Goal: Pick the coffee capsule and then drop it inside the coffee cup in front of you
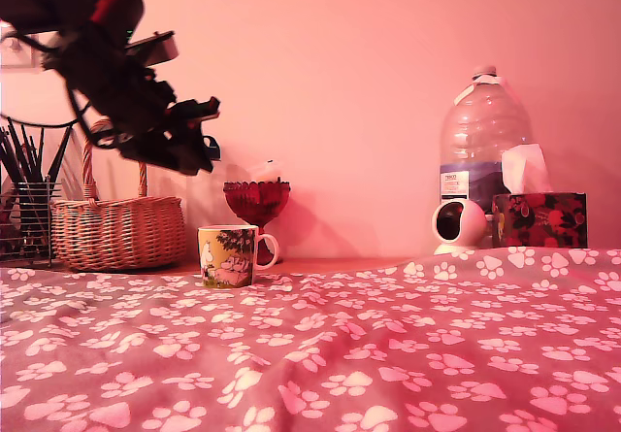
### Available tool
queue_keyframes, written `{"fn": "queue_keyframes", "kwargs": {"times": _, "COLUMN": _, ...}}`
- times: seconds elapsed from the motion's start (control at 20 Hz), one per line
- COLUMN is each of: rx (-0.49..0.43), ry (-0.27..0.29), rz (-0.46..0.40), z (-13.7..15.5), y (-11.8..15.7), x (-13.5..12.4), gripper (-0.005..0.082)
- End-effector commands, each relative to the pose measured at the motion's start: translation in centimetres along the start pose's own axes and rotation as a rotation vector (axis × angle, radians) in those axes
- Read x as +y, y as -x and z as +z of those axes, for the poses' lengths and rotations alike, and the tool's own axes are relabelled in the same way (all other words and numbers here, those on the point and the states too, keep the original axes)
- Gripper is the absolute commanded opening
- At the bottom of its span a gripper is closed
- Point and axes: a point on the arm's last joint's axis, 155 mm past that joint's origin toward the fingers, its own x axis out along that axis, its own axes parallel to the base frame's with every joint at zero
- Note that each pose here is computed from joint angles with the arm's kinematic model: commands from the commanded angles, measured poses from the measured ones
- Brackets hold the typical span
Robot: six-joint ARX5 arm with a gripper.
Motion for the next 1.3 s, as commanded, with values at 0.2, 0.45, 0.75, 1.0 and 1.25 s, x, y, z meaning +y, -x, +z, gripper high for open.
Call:
{"fn": "queue_keyframes", "kwargs": {"times": 0.2, "rx": 0.058, "ry": -0.008, "rz": -0.003, "z": 0.3, "y": -2.9, "x": 0.4, "gripper": 0.0236}}
{"fn": "queue_keyframes", "kwargs": {"times": 0.45, "rx": 0.081, "ry": -0.011, "rz": 0.000, "z": 0.7, "y": -4.8, "x": 0.9, "gripper": 0.0236}}
{"fn": "queue_keyframes", "kwargs": {"times": 0.75, "rx": 0.109, "ry": -0.009, "rz": -0.001, "z": 0.2, "y": -7.1, "x": 1.1, "gripper": 0.0236}}
{"fn": "queue_keyframes", "kwargs": {"times": 1.0, "rx": 0.144, "ry": -0.009, "rz": -0.005, "z": -0.9, "y": -8.8, "x": 0.8, "gripper": 0.0236}}
{"fn": "queue_keyframes", "kwargs": {"times": 1.25, "rx": 0.180, "ry": -0.018, "rz": 0.011, "z": -2.2, "y": -9.5, "x": 1.1, "gripper": 0.0236}}
